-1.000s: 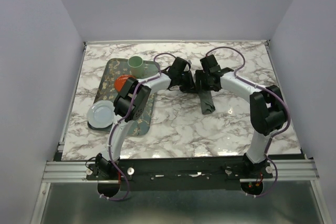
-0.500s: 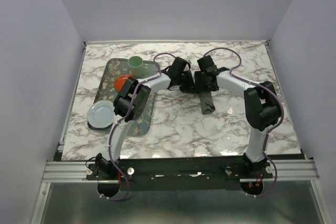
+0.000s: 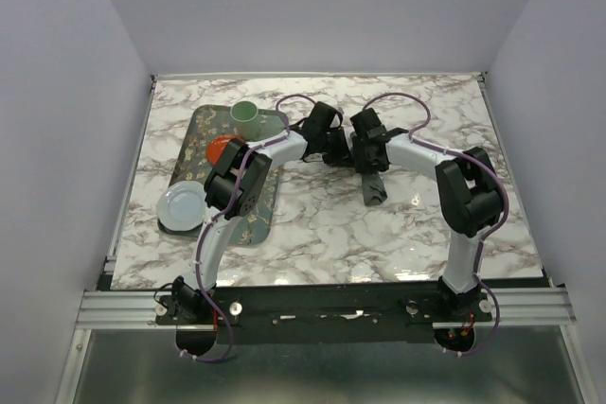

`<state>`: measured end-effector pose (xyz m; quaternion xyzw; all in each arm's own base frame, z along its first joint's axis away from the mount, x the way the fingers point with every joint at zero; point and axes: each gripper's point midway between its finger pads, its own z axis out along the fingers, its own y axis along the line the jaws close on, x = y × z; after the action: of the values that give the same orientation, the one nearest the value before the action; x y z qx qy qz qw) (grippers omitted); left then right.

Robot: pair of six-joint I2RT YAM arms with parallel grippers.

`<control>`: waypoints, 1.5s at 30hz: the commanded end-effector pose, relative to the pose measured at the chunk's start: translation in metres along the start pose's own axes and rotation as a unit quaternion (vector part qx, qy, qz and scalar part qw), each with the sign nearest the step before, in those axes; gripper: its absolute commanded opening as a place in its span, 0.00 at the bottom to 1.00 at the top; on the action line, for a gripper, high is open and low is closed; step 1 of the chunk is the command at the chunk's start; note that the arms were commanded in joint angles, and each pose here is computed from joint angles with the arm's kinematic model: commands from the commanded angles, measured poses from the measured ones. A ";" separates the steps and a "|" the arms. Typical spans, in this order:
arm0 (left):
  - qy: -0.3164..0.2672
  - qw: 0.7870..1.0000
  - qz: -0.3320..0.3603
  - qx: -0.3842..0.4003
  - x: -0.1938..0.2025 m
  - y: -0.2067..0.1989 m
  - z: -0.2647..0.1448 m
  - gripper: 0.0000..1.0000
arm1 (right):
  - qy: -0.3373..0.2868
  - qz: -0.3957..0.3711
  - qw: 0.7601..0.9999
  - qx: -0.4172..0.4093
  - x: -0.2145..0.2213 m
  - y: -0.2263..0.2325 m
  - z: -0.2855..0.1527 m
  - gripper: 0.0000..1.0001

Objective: Fold the napkin, place the utensils inside, and roll it up
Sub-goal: Roll the napkin with the utensil

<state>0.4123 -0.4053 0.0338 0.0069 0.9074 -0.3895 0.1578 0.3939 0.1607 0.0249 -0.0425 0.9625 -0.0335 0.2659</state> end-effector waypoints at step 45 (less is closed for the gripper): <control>-0.004 0.998 0.054 -0.022 -0.040 -0.013 -0.005 0.16 | 0.020 0.146 0.964 -0.222 0.011 -0.013 0.010 0.38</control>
<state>0.4428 -0.4297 0.0368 0.0416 0.9056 -0.3940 0.1517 0.4043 0.1498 0.0283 0.0257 0.9398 0.2157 0.2639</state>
